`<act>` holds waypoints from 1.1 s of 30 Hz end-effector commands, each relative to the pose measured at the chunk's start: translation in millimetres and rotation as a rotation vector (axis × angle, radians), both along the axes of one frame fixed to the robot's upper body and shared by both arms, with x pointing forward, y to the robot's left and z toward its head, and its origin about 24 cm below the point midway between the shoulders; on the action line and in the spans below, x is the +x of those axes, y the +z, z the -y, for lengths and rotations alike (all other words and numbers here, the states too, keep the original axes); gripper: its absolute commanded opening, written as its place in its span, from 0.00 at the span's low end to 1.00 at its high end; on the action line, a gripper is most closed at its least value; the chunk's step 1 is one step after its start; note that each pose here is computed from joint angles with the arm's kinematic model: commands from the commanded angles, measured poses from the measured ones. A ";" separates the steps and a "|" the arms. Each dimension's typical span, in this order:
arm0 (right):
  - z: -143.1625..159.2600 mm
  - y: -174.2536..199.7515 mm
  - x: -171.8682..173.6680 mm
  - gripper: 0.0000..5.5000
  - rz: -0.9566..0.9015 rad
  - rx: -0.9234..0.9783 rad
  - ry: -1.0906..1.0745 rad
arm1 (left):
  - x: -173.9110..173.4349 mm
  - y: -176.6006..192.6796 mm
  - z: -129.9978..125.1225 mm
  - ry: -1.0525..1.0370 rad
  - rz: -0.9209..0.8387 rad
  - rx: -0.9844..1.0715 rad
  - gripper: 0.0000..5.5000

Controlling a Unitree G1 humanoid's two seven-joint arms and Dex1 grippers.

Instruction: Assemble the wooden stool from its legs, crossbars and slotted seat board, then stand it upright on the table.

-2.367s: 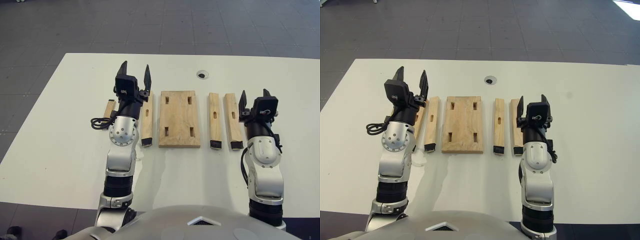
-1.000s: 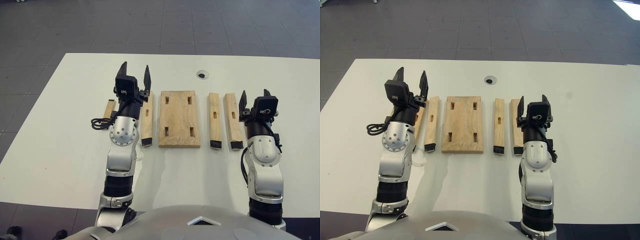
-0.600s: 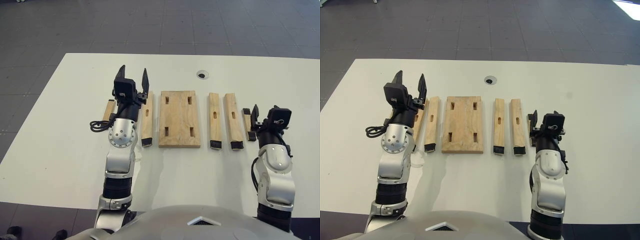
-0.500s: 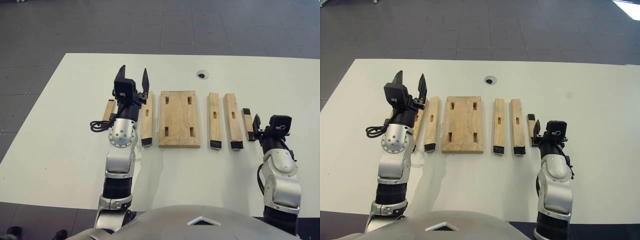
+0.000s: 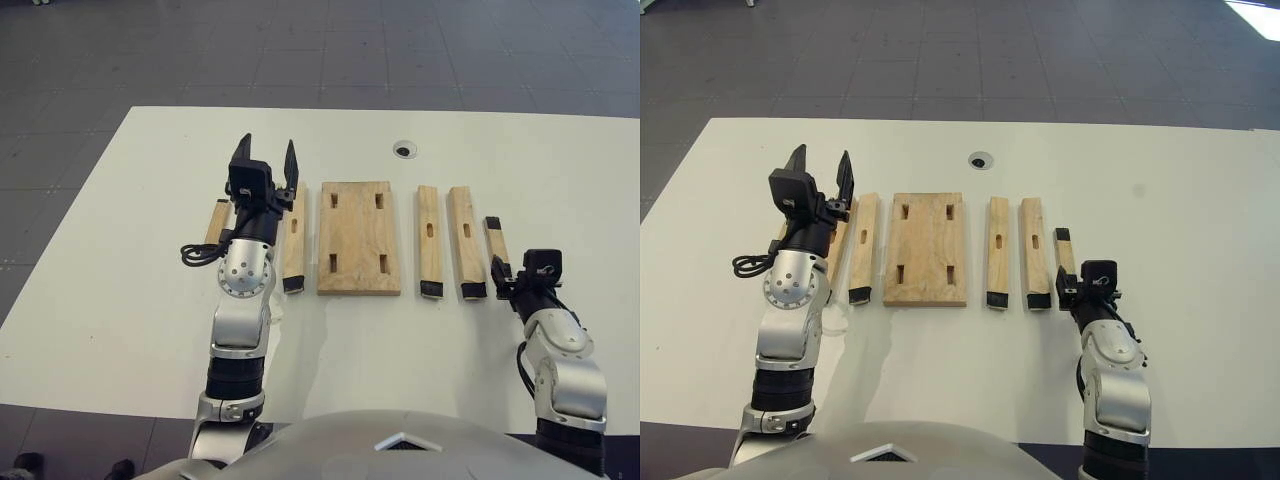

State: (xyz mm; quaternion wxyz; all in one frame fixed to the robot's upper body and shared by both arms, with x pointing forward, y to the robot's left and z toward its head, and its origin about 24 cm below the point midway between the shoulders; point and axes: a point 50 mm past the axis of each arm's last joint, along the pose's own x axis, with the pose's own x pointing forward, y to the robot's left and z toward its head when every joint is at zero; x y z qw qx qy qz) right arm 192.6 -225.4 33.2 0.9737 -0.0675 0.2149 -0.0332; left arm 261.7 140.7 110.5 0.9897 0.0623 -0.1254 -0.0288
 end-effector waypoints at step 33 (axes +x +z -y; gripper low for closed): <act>-63.0 105.8 77.1 0.23 0.570 -0.277 0.620 | 44.0 42.7 35.4 -0.746 -0.498 -0.805 0.67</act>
